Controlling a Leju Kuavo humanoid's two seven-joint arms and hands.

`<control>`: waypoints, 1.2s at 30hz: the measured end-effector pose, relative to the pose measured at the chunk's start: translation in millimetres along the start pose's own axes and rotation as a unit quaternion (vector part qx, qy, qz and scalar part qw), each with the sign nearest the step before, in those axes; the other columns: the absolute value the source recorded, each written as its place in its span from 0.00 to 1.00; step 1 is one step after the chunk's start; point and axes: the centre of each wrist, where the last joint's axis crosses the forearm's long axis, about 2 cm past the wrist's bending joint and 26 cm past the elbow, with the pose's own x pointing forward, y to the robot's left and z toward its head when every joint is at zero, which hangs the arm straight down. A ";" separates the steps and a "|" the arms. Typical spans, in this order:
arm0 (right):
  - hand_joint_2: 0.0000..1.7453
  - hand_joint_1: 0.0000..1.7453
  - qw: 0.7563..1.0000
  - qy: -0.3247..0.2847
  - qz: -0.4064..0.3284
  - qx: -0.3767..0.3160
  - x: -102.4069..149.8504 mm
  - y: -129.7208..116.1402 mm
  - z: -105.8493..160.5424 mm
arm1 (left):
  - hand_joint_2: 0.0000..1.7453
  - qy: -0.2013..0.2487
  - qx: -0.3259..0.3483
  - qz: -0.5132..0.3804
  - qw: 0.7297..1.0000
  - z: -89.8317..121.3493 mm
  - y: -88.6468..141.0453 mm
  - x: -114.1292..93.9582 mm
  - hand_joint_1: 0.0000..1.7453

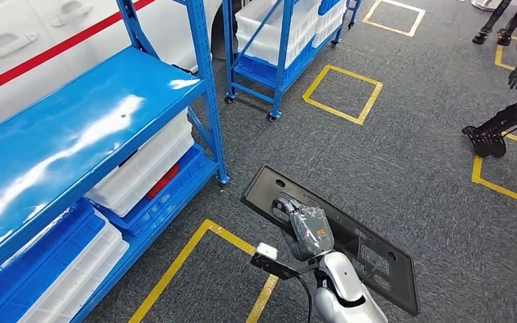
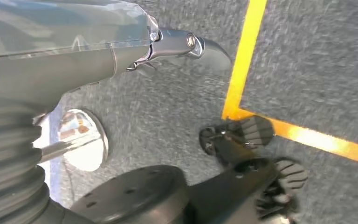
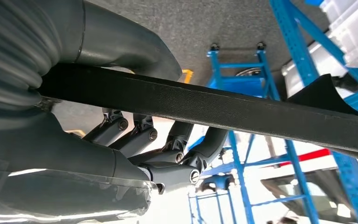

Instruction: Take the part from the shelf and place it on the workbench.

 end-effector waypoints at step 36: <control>1.00 1.00 0.999 0.032 -0.005 -0.013 7.1 -6.6 13.7 | 1.00 -0.011 -0.004 0.018 1.000 4.0 -6.0 -21.0 0.00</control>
